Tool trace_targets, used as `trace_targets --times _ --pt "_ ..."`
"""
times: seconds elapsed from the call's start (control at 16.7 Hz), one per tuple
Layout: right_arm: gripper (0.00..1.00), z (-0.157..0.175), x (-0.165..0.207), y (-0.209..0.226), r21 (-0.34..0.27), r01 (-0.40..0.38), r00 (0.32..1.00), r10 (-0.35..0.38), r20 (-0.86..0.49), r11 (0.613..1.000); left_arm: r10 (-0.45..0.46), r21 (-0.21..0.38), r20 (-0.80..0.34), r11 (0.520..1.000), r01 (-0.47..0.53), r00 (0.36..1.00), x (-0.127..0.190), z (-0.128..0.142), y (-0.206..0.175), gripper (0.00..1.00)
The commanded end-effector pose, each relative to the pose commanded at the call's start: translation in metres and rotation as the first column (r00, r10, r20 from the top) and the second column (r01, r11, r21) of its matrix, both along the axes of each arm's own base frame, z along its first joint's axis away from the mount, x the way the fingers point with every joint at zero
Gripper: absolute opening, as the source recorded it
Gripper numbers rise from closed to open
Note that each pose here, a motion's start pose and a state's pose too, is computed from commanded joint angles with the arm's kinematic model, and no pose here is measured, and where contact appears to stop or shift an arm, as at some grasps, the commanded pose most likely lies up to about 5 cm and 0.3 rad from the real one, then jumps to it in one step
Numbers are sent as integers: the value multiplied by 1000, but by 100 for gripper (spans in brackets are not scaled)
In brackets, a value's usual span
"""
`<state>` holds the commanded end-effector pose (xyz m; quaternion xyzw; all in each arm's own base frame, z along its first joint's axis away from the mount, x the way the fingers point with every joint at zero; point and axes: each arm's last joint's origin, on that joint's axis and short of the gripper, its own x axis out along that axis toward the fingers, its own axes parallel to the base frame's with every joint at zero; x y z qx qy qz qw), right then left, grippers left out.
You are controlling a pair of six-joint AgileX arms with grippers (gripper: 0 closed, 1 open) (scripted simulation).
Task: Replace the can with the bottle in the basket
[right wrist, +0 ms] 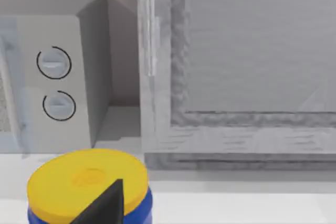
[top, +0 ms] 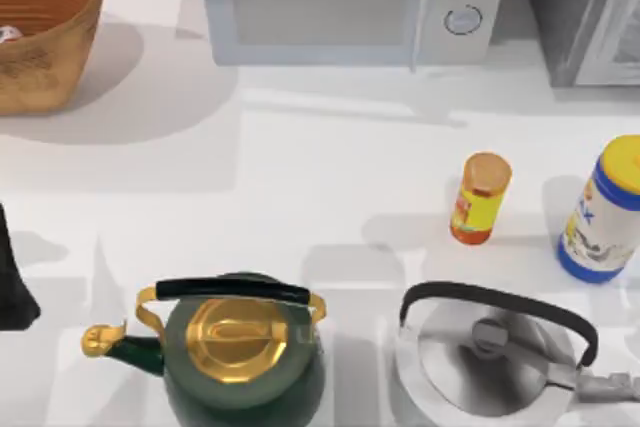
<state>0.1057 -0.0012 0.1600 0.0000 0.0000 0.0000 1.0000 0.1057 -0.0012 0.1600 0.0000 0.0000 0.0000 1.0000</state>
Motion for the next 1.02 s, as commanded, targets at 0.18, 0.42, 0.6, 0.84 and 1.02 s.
trace_targets --times 0.18,0.42,0.6,0.84,1.02 --pt "100 0 0 0 0 0 1000 0 0 1000 -3 0 -9 1000 3 1000 0 1 0 100" --pt "100 0 0 0 0 0 1000 0 0 1000 -36 1 -123 999 37 992 4 18 -2 100" --pt "100 0 0 0 0 0 1000 0 0 1000 -59 0 -258 998 61 964 15 47 -3 100" --pt "100 0 0 0 0 0 1000 0 0 1000 -68 -3 -444 997 75 893 53 99 -2 100" --pt "100 0 0 0 0 0 1000 0 0 1000 -63 -4 -567 997 74 821 102 137 1 100"
